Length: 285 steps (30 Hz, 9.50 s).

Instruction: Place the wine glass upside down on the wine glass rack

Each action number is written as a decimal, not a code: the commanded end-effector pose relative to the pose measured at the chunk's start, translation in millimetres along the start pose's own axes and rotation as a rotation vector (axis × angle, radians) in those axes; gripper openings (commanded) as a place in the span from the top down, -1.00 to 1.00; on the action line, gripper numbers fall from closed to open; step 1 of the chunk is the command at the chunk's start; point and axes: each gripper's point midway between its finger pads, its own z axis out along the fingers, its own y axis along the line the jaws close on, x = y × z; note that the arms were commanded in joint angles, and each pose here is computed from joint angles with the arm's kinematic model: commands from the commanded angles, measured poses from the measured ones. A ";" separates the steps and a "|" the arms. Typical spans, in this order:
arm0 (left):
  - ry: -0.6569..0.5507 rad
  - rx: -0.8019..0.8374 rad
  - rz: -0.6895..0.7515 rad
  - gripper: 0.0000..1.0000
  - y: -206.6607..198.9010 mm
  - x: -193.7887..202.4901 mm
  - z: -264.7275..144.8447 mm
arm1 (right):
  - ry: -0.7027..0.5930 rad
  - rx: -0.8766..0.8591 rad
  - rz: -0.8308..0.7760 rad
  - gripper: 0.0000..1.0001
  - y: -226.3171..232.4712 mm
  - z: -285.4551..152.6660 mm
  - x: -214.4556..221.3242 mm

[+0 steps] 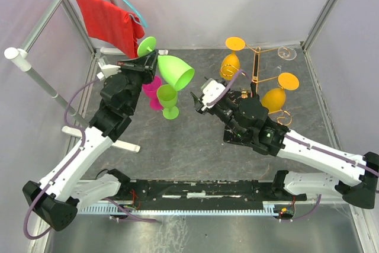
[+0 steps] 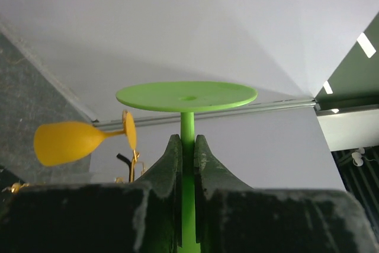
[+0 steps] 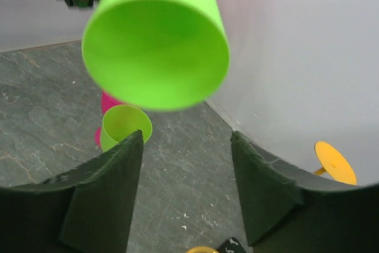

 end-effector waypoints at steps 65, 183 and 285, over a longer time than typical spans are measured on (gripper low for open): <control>0.197 1.074 1.181 0.95 79.1 245.2 18.7 | 0.398 0.541 0.253 -0.67 -157.9 -222.4 21.2; 0.085 -0.055 1.503 -0.99 30.6 -40.4 -103.4 | 0.529 -0.147 0.402 -0.84 25.2 124.5 70.4; -0.035 -0.007 -0.362 -0.36 40.9 32.2 -57.6 | -0.324 -0.079 0.280 0.99 -14.3 -3.2 -68.2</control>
